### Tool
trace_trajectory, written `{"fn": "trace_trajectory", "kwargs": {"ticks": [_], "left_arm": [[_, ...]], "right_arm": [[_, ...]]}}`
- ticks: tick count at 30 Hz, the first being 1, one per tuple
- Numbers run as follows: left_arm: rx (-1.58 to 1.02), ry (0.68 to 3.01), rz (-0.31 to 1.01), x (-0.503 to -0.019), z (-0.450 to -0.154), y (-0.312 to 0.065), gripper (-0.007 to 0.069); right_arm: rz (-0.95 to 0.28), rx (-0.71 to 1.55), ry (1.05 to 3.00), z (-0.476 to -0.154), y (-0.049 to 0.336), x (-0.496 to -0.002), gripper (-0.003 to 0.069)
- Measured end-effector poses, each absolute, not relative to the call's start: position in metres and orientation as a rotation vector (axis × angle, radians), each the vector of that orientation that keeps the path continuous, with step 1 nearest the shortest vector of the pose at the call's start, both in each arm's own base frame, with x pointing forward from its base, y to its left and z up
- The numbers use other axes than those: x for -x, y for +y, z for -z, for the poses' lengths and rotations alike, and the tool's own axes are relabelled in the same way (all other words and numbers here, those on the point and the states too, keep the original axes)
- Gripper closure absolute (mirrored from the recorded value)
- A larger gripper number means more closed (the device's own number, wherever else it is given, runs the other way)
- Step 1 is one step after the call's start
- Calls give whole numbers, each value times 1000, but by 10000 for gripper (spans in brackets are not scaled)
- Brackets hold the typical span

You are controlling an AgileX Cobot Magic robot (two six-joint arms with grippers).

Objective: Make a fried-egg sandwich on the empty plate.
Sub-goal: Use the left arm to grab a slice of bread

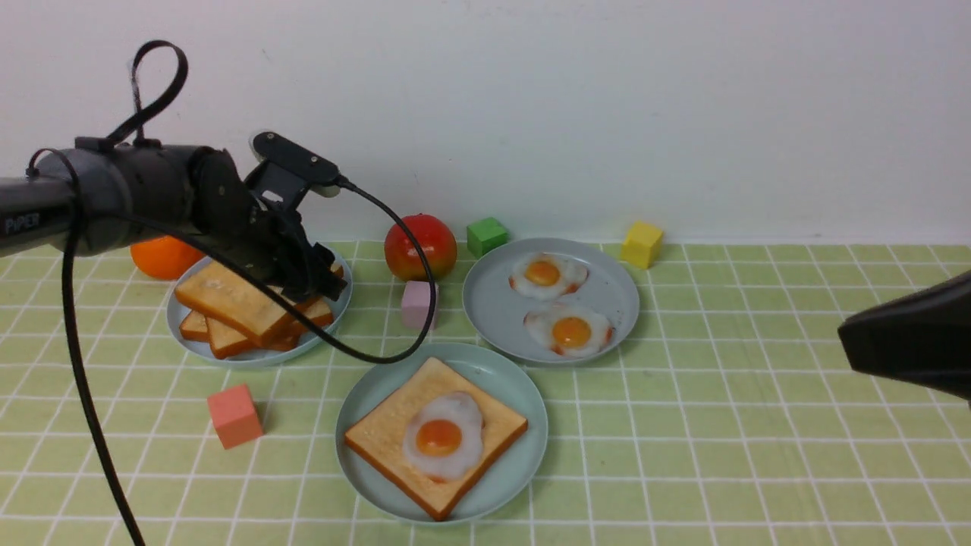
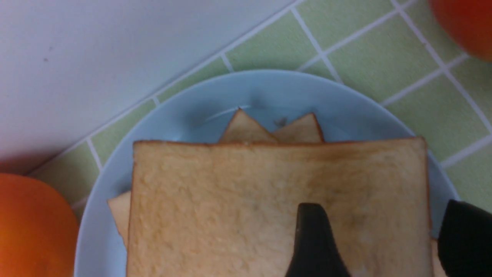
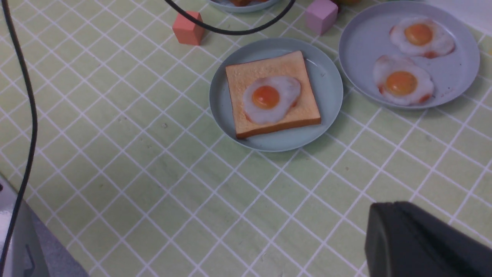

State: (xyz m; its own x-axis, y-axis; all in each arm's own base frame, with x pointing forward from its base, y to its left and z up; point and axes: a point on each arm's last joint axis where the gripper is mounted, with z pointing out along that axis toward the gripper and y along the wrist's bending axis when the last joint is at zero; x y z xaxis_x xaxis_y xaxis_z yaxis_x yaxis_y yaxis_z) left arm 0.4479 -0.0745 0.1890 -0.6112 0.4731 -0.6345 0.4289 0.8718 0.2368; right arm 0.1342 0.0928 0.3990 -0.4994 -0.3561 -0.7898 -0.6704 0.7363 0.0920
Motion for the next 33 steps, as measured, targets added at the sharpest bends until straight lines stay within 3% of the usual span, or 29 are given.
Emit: {"fn": "trace_trajectory", "kwargs": {"ticks": [15, 22, 30, 33], "left_arm": [[-648, 2306, -84, -456, -170, -76, 178], [-680, 2323, -99, -456, -169, -75, 281], [-701, 2344, -104, -450, -182, -74, 299], [-706, 2356, -101, -441, -199, -72, 424]], "right_arm": [[-557, 777, 2156, -398, 95, -131, 642], [-586, 784, 2171, -398, 96, -129, 637], [-594, 796, 2189, -397, 96, -127, 632], [-599, 796, 2190, -397, 97, -127, 629]]}}
